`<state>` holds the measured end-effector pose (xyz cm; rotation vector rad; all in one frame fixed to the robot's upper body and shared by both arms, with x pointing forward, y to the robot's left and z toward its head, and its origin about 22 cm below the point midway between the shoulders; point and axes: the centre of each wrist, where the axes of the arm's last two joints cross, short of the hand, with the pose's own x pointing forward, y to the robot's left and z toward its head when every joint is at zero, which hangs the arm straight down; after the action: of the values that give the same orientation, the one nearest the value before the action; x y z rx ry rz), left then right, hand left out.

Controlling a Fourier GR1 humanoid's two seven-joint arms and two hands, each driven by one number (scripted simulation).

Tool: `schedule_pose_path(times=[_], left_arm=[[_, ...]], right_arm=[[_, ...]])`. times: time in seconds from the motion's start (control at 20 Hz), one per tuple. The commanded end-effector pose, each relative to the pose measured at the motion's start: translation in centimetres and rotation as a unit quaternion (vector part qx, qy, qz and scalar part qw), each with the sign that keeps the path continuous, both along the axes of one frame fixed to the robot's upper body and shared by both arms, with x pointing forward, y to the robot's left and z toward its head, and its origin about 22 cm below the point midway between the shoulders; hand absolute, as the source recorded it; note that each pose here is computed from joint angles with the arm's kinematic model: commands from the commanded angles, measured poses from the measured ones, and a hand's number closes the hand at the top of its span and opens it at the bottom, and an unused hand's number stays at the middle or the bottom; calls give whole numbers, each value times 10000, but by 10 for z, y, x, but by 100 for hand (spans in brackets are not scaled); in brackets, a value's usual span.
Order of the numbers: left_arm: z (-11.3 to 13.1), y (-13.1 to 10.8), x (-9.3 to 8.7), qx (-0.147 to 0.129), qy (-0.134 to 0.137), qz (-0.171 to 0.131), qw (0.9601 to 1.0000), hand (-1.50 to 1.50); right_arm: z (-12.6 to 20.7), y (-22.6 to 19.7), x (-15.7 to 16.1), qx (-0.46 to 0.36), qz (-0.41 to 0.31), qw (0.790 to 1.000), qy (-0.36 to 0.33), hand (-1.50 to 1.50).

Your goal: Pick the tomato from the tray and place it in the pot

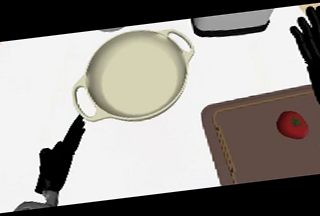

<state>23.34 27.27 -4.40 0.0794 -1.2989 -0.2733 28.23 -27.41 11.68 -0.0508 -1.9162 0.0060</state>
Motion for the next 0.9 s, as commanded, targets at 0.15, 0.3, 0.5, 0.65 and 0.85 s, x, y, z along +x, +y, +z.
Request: schedule_pose_path(times=[0.15,0.3,0.5,0.65,0.85], left_arm=[[26,54,3,644,-589,1160,9894,0],[34,66,4,828,-757,1285,9853,0],[39,83,-5,982,-742,1638,9788,0],[50,81,-4,973,-667,1539,9810,0],[48,61,-9,880,-691,1398,9838,0]], right_arm=[[-70,-69,-54,430,-2756,9386,2030,150],[-92,-136,-100,-2110,-3577,8615,2922,150],[-99,-139,-139,-2714,-5147,7870,2051,-150],[-106,-92,-161,-2508,-5510,7779,1686,-150],[-90,-37,-181,-2338,-5332,7852,2112,-150]])
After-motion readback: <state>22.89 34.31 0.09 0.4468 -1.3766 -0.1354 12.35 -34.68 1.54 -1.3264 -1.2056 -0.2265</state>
